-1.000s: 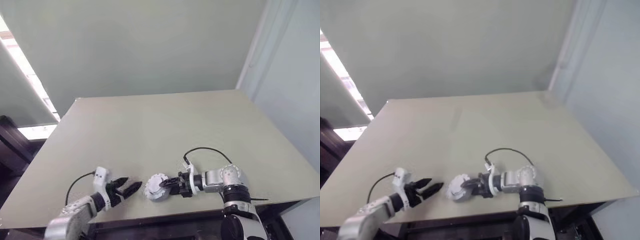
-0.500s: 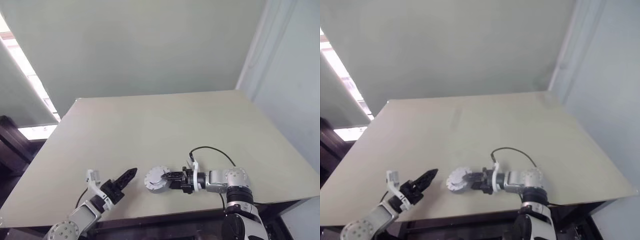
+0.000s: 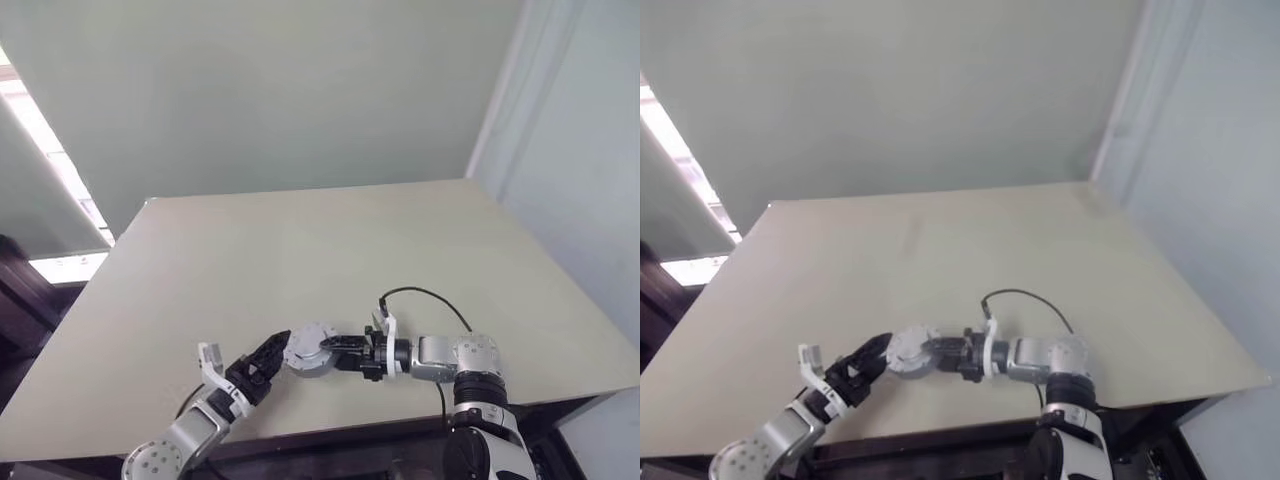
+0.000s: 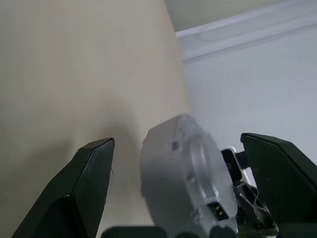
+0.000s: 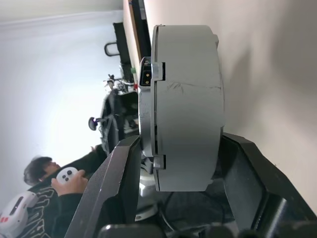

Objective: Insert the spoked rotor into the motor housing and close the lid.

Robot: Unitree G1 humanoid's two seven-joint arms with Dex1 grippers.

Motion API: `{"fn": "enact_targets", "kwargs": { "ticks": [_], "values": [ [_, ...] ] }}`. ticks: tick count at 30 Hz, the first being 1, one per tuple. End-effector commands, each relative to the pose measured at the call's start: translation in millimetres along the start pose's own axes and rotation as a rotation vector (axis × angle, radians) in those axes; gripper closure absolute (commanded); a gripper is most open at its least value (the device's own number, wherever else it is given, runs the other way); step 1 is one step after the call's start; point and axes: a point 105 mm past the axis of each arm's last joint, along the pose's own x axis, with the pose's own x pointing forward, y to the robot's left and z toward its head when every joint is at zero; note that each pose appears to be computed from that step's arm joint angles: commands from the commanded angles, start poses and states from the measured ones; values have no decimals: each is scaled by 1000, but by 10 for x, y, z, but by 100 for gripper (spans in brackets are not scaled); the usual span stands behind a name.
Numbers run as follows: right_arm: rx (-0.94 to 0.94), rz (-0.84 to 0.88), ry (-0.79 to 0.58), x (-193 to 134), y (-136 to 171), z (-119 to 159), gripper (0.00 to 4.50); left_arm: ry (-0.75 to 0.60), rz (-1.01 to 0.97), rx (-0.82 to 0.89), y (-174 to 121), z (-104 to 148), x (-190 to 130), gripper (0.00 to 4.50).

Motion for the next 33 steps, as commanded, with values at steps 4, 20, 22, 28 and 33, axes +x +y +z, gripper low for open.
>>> {"fn": "enact_targets", "kwargs": {
  "ticks": [4,20,22,28,33],
  "values": [
    [-88,292,118,518,836,-241,235,1,-21,-51,2,-46,11,4],
    [-96,275,131,512,800,-290,235,12,-104,-140,-11,-112,170,4],
    [-96,274,130,509,800,-288,235,21,-110,-147,-4,-125,170,4],
    [-99,268,122,501,795,-276,235,72,-127,-162,44,-206,157,92],
    [-98,268,121,506,796,-280,235,93,-145,-175,47,-216,164,231]
  ]
}}
